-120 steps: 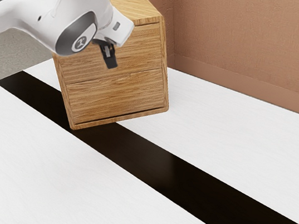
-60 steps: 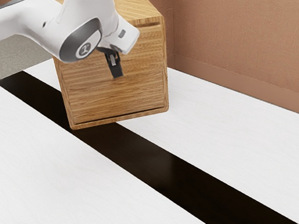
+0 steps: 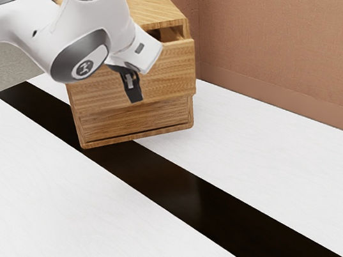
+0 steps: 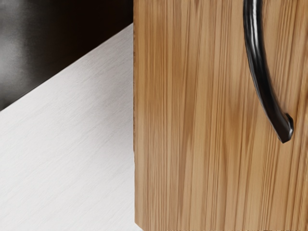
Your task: Pull the drawer handle with one arm to open the drawer
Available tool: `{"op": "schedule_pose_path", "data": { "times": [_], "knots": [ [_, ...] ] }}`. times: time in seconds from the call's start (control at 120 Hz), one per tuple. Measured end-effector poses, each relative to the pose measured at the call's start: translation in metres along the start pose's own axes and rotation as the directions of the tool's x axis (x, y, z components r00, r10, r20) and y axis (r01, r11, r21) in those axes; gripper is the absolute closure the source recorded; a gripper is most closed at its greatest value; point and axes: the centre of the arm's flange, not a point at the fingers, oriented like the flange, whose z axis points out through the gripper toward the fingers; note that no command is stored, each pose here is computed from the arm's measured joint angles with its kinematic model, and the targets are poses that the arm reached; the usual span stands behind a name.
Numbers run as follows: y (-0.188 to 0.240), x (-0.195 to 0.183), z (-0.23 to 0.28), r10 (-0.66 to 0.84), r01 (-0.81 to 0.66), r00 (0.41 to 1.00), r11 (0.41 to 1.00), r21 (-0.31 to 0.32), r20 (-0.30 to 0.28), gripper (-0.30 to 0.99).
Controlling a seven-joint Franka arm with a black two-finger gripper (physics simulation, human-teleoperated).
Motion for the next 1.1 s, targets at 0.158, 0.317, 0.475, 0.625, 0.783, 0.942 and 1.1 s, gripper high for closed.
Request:
{"op": "schedule_pose_path", "data": {
  "times": [0.158, 0.317, 0.475, 0.625, 0.783, 0.942, 1.1],
  "knots": [
    [0.021, 0.001, -0.019, 0.001, -0.001, 1.0, 1.0, -0.004, -0.004, 0.03],
    [0.043, 0.011, -0.032, 0.008, -0.008, 1.0, 1.0, -0.004, 0.0, 0.03],
    [0.066, 0.018, -0.042, 0.01, -0.01, 1.0, 1.0, -0.011, 0.001, 0.0],
    [0.09, 0.025, -0.062, 0.015, -0.015, 1.0, 1.0, -0.01, -0.008, 0.03],
    [0.123, 0.025, -0.089, 0.024, -0.024, 1.0, 1.0, -0.006, -0.016, 0.03],
    [0.153, 0.035, -0.109, 0.031, -0.031, 0.999, 1.0, -0.001, -0.018, 0.03],
    [0.194, 0.064, -0.148, 0.059, -0.059, 0.997, 0.998, -0.004, -0.043, 0.02]
  ]
}}
